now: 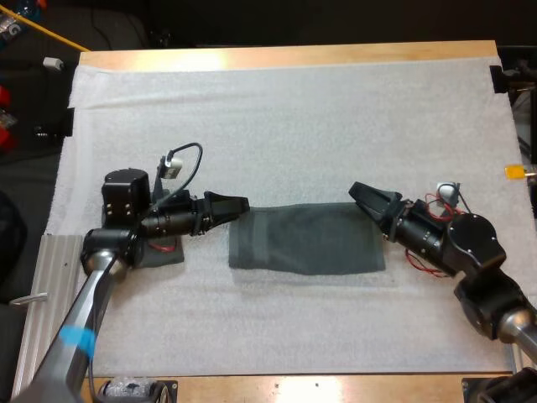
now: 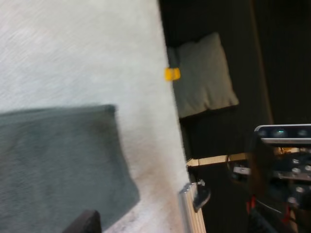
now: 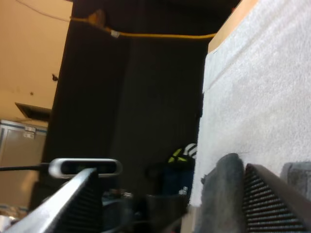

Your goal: Pick towel from pile, fold and stack

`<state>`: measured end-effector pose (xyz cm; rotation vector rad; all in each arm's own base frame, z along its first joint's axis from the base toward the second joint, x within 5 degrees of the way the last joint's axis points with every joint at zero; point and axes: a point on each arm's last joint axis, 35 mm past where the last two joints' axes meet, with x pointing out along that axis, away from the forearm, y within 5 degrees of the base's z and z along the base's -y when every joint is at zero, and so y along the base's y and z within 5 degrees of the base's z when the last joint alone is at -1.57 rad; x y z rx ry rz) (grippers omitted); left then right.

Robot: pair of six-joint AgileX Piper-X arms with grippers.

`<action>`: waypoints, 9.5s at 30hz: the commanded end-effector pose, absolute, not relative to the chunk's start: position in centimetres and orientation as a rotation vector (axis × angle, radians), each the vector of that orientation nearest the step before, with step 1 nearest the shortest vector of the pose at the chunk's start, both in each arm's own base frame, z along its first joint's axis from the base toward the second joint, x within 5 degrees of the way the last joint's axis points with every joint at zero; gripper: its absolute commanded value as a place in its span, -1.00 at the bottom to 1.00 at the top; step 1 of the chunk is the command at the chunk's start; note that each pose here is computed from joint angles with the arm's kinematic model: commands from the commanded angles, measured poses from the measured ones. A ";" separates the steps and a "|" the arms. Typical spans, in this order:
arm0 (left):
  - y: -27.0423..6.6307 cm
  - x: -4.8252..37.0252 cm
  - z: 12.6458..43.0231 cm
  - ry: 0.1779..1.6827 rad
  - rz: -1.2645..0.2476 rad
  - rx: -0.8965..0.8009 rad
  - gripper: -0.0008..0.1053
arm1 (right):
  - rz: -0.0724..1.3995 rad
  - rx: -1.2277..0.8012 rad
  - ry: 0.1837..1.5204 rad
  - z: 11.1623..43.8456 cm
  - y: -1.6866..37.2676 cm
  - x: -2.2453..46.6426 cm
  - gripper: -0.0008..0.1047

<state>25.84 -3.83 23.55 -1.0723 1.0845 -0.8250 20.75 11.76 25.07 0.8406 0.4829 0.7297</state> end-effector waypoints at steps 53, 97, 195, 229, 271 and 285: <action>-2.0 6.1 29.8 1.028 -0.384 -0.539 0.14 | 0.526 -0.167 1.145 23.2 10.6 23.2 0.16; -2.1 6.1 29.8 1.031 -0.409 -0.548 0.14 | 0.778 0.465 1.388 10.8 11.7 29.3 -0.07; -3.4 5.7 30.2 1.065 -0.668 -0.493 0.14 | 0.630 0.334 1.104 19.0 22.5 24.3 0.29; -3.4 5.6 30.1 1.072 -0.666 -0.494 0.14 | 0.625 0.179 0.884 30.1 17.1 17.1 0.29; -5.6 16.0 28.2 1.078 -0.617 -0.606 0.39 | 0.698 0.176 0.958 34.4 7.5 6.8 0.29; -8.9 22.7 21.4 1.252 -0.650 -0.633 0.39 | 0.715 0.146 0.934 34.5 7.6 6.9 0.29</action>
